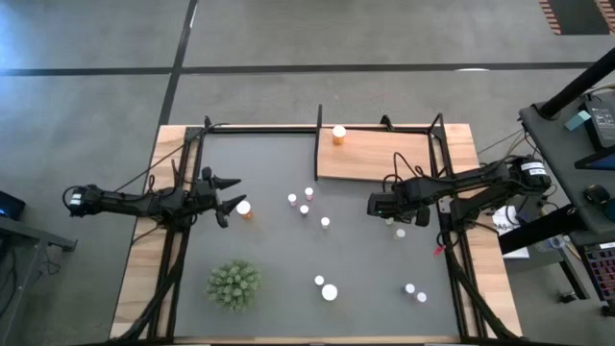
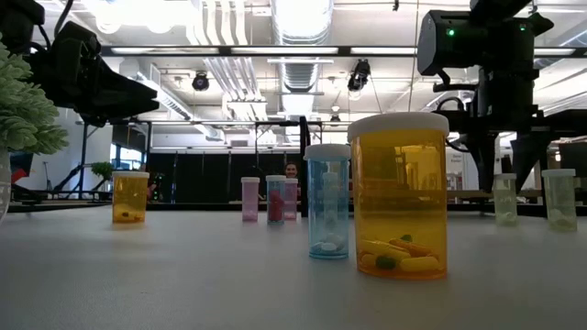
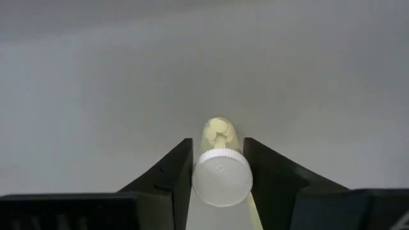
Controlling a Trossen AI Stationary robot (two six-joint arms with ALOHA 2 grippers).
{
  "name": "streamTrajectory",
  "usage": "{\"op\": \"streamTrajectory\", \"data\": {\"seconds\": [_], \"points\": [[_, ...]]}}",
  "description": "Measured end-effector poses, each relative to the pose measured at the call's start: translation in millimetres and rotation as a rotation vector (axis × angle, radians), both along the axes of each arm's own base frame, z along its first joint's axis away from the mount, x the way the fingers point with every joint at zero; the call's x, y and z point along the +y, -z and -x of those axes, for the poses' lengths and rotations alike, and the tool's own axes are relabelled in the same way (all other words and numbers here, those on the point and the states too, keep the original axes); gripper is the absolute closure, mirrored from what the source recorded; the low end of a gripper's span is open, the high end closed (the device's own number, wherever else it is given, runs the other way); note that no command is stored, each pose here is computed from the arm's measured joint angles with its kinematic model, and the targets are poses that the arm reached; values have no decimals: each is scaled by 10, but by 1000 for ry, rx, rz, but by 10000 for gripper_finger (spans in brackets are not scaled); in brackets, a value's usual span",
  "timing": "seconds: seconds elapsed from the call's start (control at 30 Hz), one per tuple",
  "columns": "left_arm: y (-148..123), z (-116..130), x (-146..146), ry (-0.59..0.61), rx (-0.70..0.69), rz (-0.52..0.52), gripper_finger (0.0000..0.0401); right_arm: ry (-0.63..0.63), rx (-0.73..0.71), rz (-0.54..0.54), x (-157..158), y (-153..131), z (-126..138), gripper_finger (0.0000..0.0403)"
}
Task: Pick and place medicine bottles onto shelf by color
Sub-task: Put the top right yellow pill bottle on the shelf
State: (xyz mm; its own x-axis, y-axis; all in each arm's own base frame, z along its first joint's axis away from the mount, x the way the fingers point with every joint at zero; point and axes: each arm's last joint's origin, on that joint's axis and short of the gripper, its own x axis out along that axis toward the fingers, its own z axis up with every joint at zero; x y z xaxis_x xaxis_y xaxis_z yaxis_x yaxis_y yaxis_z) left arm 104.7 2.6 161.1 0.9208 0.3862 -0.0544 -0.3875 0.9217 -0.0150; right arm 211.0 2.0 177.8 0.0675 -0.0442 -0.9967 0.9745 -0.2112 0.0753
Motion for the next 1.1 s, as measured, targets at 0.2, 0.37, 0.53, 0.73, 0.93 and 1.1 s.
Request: {"op": "streamTrajectory", "data": {"seconds": [0.2,0.37,0.53,0.73,0.93,1.1], "points": [[0,0,0,0,0,0,163,6,0,-1,0,0,0,293],[0,0,0,0,0,0,163,9,-3,-1,0,0,-3,291],[0,0,0,0,0,0,163,5,-26,3,-1,-25,-33,286],[0,0,0,0,0,0,163,1,-43,67,-108,-193,-105,288],[0,0,0,0,0,0,163,-55,-73,143,-402,-421,-192,287],[0,0,0,0,0,0,163,-131,-32,151,-696,-558,-332,287]]}}
